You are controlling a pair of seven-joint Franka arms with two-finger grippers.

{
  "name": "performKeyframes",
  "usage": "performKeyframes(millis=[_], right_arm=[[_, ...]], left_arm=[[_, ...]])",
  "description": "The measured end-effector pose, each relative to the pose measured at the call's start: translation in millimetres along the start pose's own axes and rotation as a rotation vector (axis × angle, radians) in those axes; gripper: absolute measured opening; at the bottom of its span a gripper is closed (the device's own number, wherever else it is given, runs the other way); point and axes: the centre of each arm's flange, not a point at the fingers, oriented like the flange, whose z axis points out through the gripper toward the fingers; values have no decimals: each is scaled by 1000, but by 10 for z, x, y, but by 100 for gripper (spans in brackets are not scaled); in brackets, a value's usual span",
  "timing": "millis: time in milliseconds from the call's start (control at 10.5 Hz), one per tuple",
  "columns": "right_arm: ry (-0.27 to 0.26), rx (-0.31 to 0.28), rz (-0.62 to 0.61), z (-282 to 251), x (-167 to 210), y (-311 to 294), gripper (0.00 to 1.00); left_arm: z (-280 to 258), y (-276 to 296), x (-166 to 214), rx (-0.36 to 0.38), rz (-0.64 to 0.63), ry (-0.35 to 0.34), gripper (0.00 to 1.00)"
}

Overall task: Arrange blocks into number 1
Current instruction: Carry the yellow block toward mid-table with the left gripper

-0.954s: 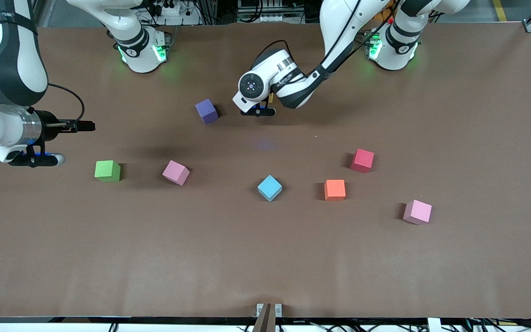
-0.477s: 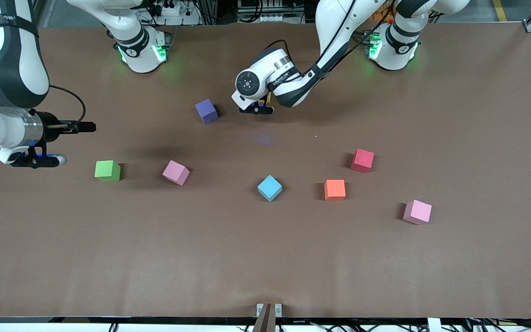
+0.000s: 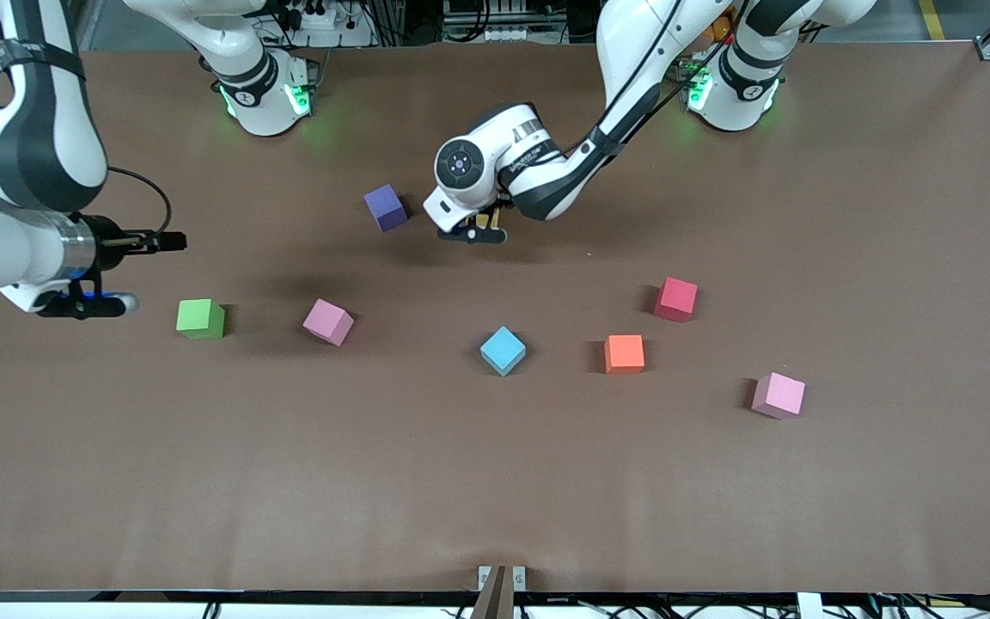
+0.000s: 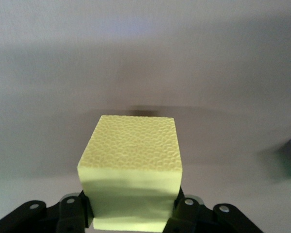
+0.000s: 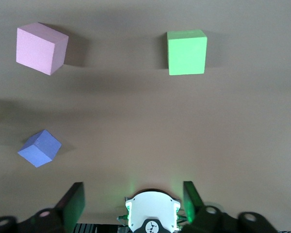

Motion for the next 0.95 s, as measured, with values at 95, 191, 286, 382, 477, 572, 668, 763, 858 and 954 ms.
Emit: performKeyframes(millis=[95,191,286,382,477,572,668,763,858,954], right_arm=[[7,-3,-4,-4,11,-27,95],[14,-3,-5,-16,12,-27,100],[16,-3,-5,-18,14,-26,100],[18,-3,-5,-21,16,-26,100],[24,-3,-5,-21,26,-28,100],[41,-4,-7,-13,54,-38,100],[65,-6,-11,31,102,-67,100],[86,-8,-12,102,160,-101,100],[101,6,15,195,238,-145,100],[108,34,78,297,336,-213,100]], left_arm=[[-52,37,104,-16,-8,6,56],[-63,70,189,-22,-14,-2,56],[-38,102,235,-20,-16,-12,56],[17,155,216,-16,-9,-20,56],[78,216,163,-10,2,-25,56],[123,264,122,-5,11,-27,56],[159,303,97,-1,17,-25,56],[192,324,88,6,19,-20,56],[217,345,80,12,22,-15,56],[242,371,65,15,26,-14,56]])
